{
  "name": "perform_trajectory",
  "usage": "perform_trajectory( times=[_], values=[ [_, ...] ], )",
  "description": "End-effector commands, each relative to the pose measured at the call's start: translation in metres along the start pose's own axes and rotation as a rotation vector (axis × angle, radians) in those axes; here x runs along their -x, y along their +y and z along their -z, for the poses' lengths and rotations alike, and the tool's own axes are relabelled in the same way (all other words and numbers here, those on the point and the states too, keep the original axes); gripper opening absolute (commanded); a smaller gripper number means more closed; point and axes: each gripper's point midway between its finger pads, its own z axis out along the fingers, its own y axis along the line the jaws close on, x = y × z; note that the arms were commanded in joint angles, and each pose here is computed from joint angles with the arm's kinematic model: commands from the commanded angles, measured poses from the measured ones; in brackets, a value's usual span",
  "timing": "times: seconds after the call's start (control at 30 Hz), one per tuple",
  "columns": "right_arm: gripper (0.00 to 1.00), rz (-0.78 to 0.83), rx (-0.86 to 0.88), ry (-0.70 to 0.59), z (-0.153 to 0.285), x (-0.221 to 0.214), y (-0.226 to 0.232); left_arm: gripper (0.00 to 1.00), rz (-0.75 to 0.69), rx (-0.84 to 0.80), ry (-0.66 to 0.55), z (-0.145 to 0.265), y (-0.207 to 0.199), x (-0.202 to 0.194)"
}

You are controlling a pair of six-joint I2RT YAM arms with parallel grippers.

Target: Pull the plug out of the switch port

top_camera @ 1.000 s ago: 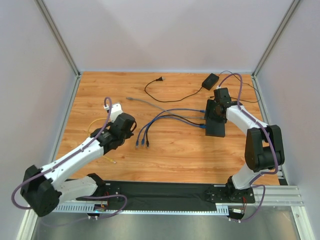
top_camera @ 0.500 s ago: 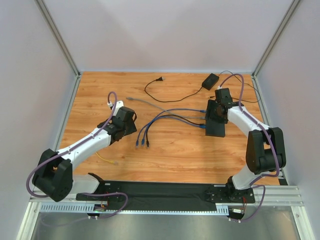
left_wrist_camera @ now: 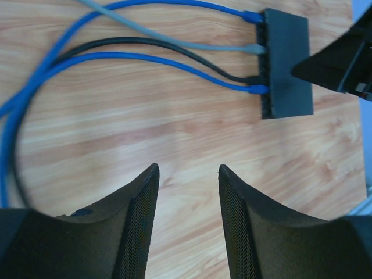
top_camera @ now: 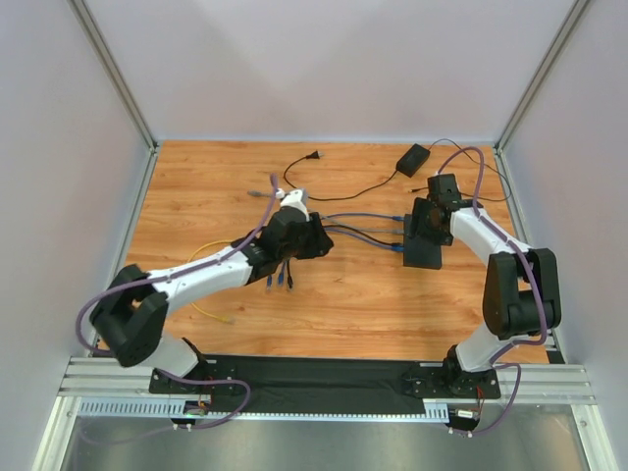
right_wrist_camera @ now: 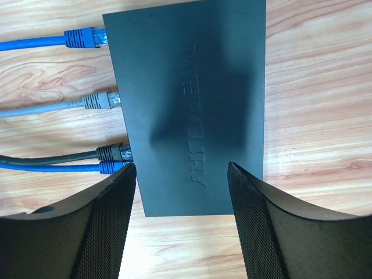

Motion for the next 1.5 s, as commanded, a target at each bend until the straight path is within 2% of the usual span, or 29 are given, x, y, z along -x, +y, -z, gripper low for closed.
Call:
perform_trajectory(
  times=[0.0,0.17,0.27,0.43,0.63,0.83,1.03,1.33,1.47],
  values=[
    [0.66,0.003,0.001,0.004,-0.003,0.002,0.000,0.53,0.032,-0.218,-0.044,-0.029,-0.072,0.014],
    [0.64,0.005,-0.013,0.005,-0.006,0.002,-0.002,0.52,0.084,-0.283,-0.026,-0.073,-0.117,-0.004],
    [0.62,0.015,-0.036,0.006,-0.009,0.003,-0.007,0.50,0.181,-0.327,0.006,-0.098,-0.130,-0.015],
    [0.61,0.030,-0.047,0.002,-0.016,0.011,-0.009,0.49,0.327,-0.357,0.018,-0.117,-0.144,-0.018],
    [0.61,0.038,-0.049,0.013,-0.024,0.010,-0.009,0.50,0.476,-0.325,0.017,-0.135,-0.147,-0.030],
    [0.61,0.029,-0.042,0.021,-0.028,0.008,-0.011,0.50,0.578,-0.330,0.076,-0.154,-0.159,-0.048],
    [0.61,0.025,-0.036,0.029,-0.031,0.005,-0.011,0.49,0.689,-0.258,0.062,-0.157,-0.144,-0.061],
    [0.62,0.039,-0.009,0.035,-0.031,0.006,-0.010,0.46,0.796,-0.266,0.097,-0.169,-0.136,-0.079],
    [0.62,0.049,0.008,0.029,-0.028,0.008,-0.008,0.44,0.781,-0.245,0.104,-0.173,-0.134,-0.084]
  ],
)
